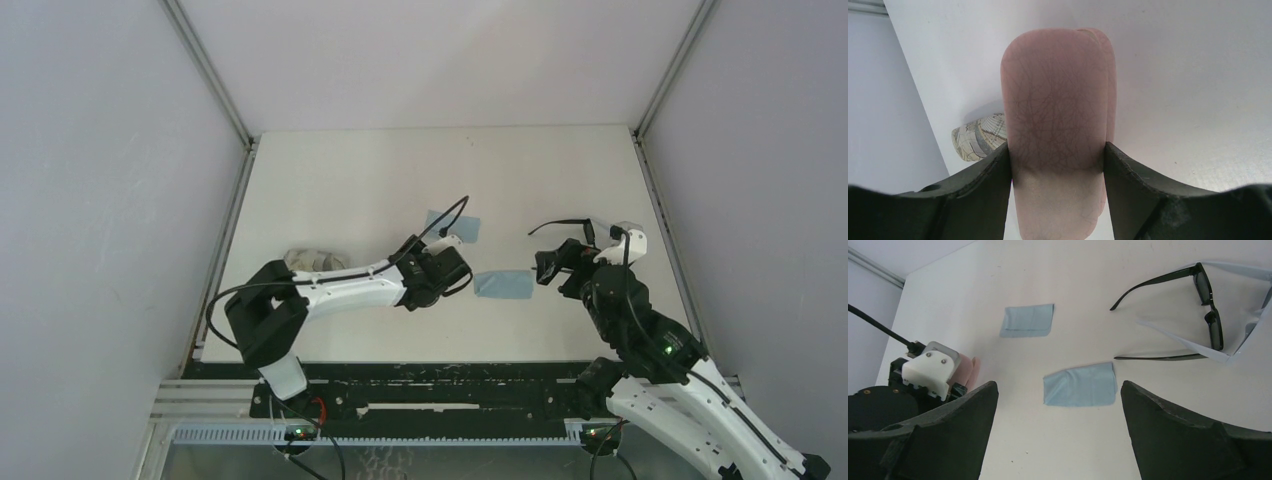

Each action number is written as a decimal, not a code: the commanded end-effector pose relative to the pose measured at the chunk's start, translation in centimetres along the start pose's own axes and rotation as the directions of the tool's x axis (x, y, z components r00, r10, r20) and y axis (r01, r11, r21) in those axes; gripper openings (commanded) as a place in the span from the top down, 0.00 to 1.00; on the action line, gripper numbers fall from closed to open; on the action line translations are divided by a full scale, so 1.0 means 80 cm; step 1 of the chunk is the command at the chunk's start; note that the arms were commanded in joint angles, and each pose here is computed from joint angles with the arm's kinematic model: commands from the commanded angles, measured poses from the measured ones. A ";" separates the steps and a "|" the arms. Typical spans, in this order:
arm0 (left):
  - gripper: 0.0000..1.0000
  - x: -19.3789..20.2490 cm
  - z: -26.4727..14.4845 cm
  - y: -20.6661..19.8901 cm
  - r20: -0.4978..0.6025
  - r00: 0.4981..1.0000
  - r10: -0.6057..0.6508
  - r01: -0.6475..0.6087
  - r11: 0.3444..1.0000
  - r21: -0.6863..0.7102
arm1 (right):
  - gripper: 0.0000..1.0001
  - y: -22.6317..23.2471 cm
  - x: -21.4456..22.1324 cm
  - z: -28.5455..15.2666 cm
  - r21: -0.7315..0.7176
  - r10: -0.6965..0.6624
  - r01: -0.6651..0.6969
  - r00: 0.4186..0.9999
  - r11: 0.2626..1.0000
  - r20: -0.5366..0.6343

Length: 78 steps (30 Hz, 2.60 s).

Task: Organize the sunglasses
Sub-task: Place the sunglasses case at the center of the board, then adjust the sunglasses case at the center of the board.

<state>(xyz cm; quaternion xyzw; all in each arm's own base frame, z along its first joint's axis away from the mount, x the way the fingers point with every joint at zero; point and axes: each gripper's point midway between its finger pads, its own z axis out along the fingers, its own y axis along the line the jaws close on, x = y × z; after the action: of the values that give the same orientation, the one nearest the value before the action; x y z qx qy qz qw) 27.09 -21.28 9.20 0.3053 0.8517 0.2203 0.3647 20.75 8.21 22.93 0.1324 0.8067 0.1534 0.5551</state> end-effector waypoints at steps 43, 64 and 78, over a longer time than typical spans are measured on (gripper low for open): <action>0.02 -0.090 -0.124 -0.036 0.298 0.862 -0.411 0.186 0.802 0.568 | 0.04 -0.005 0.022 0.008 0.036 0.115 -0.114 0.993 0.993 -0.035; 0.06 0.002 -0.123 0.152 0.180 0.558 -0.810 0.690 0.573 0.443 | 0.10 0.161 0.177 0.068 -0.029 0.155 -0.178 0.919 0.984 -0.362; 0.05 0.034 -0.152 0.194 0.263 0.572 -0.777 0.685 0.628 0.369 | 0.12 0.206 0.256 0.087 0.170 0.240 -0.182 0.866 0.969 -0.440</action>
<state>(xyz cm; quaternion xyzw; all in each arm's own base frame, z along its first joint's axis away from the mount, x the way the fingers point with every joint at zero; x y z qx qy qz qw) 22.06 -11.15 23.09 0.0009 0.8343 -0.1319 0.5354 20.90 30.46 9.52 0.1890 0.9057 0.1834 0.3320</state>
